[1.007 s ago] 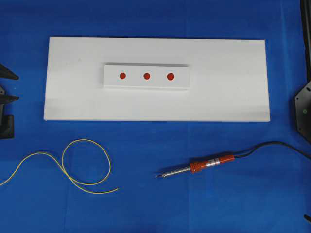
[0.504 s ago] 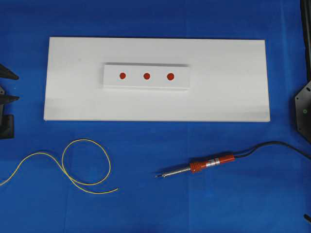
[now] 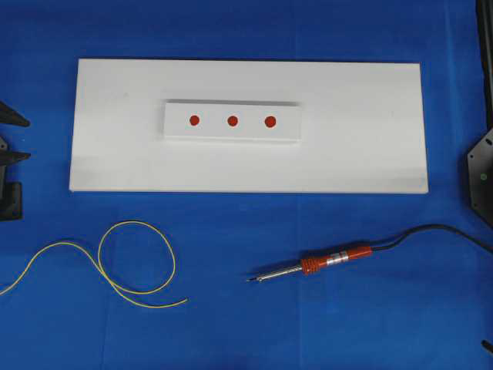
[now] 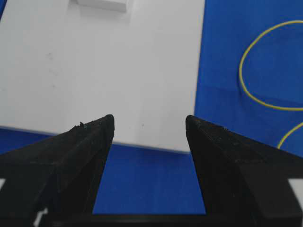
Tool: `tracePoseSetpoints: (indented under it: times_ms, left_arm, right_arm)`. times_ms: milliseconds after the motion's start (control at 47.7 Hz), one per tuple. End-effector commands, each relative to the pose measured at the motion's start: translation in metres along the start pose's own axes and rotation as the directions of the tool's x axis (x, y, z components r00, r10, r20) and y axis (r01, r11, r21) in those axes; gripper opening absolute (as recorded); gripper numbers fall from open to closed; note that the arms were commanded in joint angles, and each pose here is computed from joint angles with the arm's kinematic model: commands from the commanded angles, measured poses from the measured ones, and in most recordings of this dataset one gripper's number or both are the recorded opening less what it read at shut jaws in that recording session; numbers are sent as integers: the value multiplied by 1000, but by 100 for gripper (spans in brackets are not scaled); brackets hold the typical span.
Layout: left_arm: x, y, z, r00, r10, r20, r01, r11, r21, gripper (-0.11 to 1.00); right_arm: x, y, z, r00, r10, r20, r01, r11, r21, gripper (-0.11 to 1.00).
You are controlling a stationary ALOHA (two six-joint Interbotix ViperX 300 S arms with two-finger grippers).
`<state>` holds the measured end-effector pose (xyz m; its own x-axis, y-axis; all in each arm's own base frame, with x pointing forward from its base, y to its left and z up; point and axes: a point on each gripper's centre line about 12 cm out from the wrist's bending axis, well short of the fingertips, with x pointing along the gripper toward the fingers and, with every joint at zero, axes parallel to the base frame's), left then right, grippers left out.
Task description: Touch the tip of the soldering iron to the tip of the solder at the mark.
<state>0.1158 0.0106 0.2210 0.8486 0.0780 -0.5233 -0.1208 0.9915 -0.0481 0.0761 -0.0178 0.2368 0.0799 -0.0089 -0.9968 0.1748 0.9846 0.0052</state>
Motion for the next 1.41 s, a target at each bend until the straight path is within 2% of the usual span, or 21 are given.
tracePoseSetpoints:
  times_ms: [0, 1385]
  left_arm:
    - [-3, 0, 8, 1000, 1, 19, -1, 1000, 2, 56]
    - [-3, 0, 8, 1000, 3, 19, -3, 1000, 1, 56]
  right_arm:
    - [-7, 0, 3, 1000, -2, 20, 2, 1000, 1, 64]
    - [-7, 0, 3, 1000, -2, 20, 2, 1000, 1, 64]
